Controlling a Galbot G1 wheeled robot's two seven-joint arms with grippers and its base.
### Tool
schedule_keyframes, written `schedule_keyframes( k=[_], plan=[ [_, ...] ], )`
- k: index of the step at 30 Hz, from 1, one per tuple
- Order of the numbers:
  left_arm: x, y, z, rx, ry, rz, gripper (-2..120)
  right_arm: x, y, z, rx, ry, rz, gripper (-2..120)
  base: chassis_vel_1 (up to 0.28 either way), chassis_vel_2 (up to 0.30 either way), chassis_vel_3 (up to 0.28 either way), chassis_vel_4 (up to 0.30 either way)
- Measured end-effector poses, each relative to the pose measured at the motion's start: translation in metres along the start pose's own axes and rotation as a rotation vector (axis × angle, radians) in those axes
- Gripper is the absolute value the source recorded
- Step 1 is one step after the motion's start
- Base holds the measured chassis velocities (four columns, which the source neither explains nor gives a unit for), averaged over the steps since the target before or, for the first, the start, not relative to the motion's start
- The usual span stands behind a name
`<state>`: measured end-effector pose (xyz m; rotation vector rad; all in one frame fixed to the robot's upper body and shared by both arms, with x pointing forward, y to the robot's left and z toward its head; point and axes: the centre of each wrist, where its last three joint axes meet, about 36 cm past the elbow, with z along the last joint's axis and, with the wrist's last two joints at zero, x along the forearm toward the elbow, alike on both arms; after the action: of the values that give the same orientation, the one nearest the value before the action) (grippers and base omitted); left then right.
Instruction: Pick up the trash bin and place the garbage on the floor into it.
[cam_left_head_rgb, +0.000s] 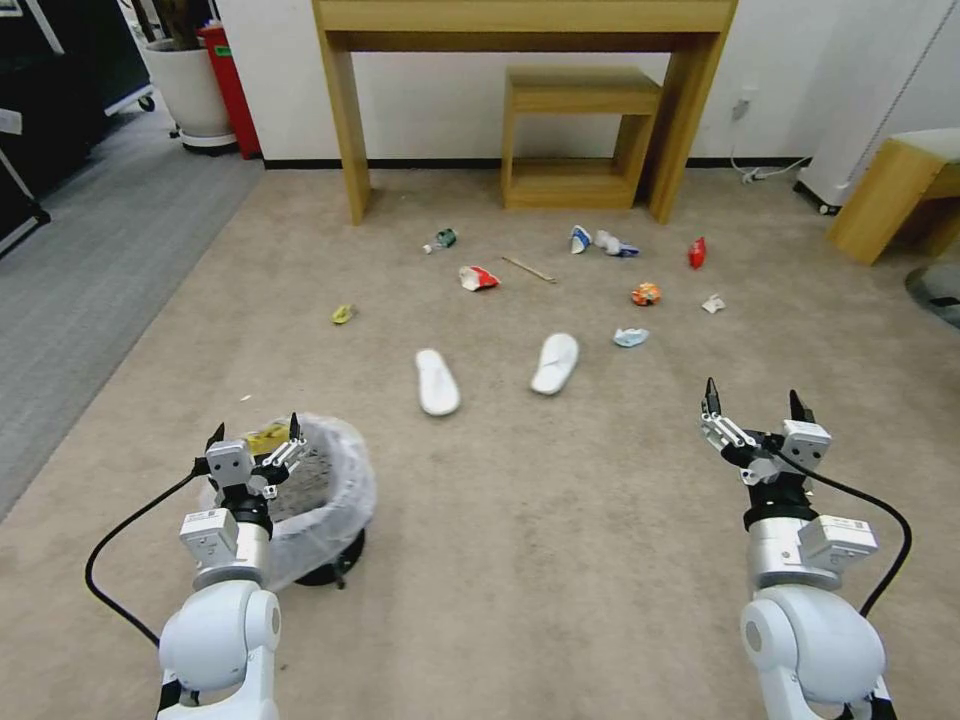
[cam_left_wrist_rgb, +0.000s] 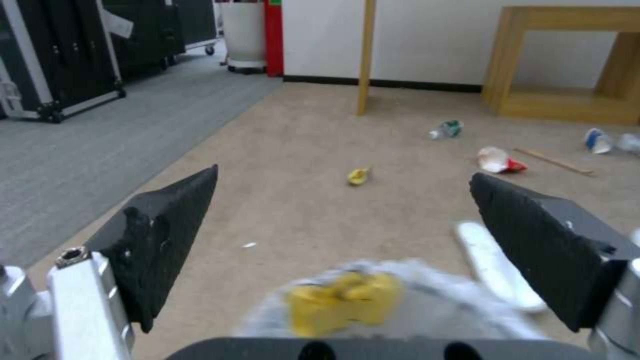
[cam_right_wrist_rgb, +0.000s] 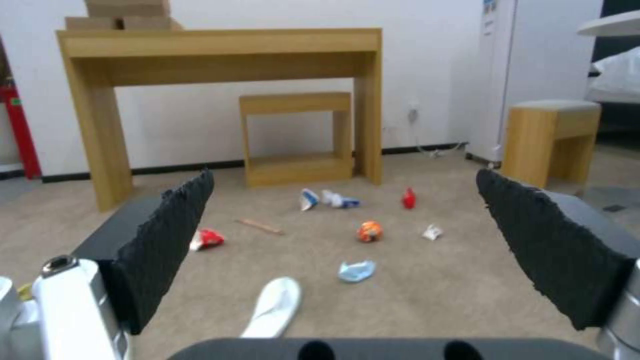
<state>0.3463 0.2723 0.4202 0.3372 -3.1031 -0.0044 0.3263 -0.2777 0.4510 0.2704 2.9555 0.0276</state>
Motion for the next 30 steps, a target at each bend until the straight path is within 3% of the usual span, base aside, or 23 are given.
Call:
schedule_keyframes(
  k=[10, 30],
  plan=[
    [-0.001, 0.001, 0.003, -0.004, 0.004, -0.003, 100, -0.001, -0.001, 0.007, 0.003, -0.031, -0.005, 100, 0.191, 0.201, -0.181, -0.18],
    [0.001, 0.007, 0.018, 0.024, 0.05, -0.018, 100, -0.003, -0.016, 0.004, 0.012, -0.089, 0.0, 100, -0.001, -0.003, 0.001, 0.0]
  ],
)
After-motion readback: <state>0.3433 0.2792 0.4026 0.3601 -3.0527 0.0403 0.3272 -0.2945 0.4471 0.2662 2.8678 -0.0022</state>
